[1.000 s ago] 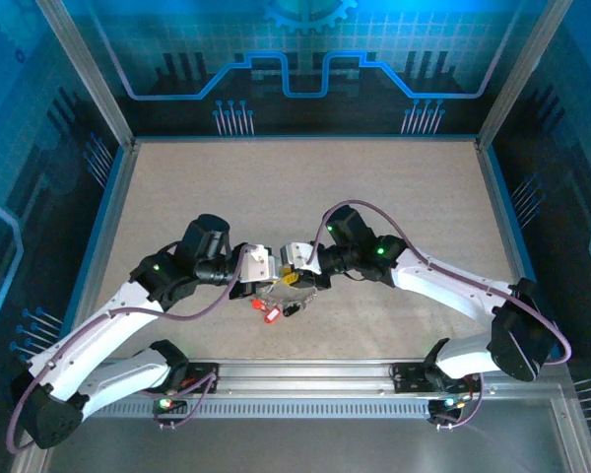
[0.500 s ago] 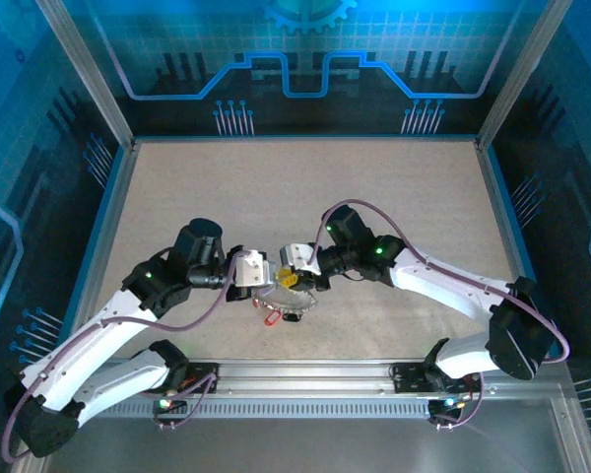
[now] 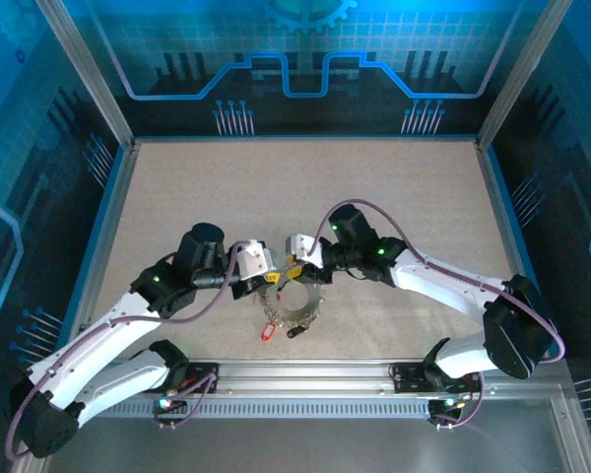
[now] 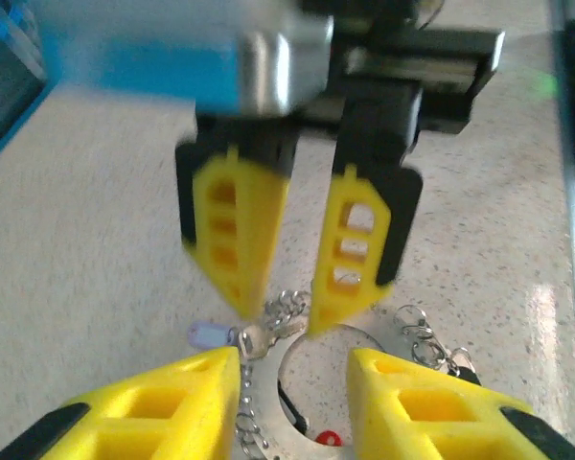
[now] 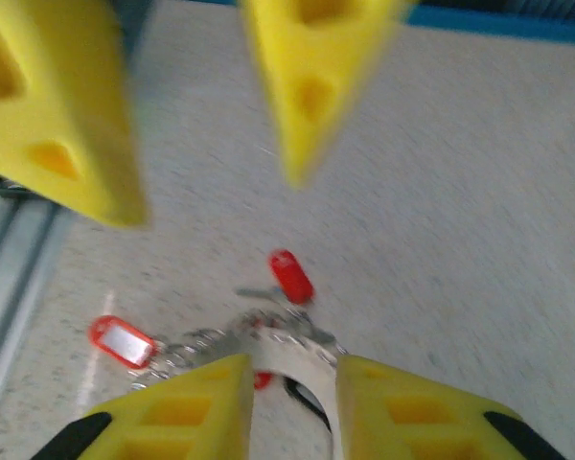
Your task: Put the keys on the keyring
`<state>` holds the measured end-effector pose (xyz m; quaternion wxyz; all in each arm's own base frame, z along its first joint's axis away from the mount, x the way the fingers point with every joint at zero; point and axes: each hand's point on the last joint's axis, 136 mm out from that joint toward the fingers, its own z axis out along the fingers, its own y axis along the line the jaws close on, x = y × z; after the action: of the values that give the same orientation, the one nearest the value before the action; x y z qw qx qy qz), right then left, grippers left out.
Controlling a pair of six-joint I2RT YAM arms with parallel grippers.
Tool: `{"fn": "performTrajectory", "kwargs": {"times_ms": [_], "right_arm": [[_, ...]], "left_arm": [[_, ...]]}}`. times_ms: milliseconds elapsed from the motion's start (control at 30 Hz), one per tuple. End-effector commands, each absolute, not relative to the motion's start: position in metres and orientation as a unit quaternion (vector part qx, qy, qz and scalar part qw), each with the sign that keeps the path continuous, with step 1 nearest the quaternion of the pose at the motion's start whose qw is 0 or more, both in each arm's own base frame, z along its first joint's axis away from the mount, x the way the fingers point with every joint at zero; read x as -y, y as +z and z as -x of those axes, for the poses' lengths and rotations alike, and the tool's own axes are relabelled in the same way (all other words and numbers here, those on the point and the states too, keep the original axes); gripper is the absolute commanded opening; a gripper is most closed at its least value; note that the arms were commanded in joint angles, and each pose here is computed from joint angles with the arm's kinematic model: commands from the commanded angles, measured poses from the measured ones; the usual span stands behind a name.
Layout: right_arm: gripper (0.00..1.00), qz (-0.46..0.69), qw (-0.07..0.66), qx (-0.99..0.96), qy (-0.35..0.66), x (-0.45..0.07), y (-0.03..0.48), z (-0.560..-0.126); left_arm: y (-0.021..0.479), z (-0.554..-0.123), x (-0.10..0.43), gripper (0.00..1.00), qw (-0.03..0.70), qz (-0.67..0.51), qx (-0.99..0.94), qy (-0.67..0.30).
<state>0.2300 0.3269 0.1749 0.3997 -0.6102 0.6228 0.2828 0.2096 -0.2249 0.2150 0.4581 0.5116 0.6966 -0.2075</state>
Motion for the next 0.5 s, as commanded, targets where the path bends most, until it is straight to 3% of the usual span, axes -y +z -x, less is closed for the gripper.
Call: {"fn": "performTrajectory", "kwargs": {"times_ms": [0,67,200,267,467], "right_arm": [[0.37,0.496,0.45,-0.713,0.205,-0.293,0.18,-0.286],[0.38,0.42,0.44,-0.771,0.188,-0.27,0.174,-0.312],[0.41,0.295,0.34,-0.865,0.221,-0.247,0.151,-0.335],[0.34,0.229,0.267,-0.909,0.224,-0.237,0.129,-0.344],[0.36,0.181,0.154,-0.931,0.279,-0.263,0.093,-0.342]], "left_arm": [[0.214,-0.255,0.205,0.45,0.474,-0.286,-0.804,-0.217],[0.197,-0.271,0.194,0.51,0.449,-0.172,-0.847,-0.227],[0.17,-0.284,0.207,0.57,0.402,-0.112,-0.87,-0.261],[0.163,-0.294,0.214,0.57,0.381,-0.084,-0.881,-0.269],[0.134,-0.312,0.235,0.57,0.239,0.0,-0.931,-0.274]]}}
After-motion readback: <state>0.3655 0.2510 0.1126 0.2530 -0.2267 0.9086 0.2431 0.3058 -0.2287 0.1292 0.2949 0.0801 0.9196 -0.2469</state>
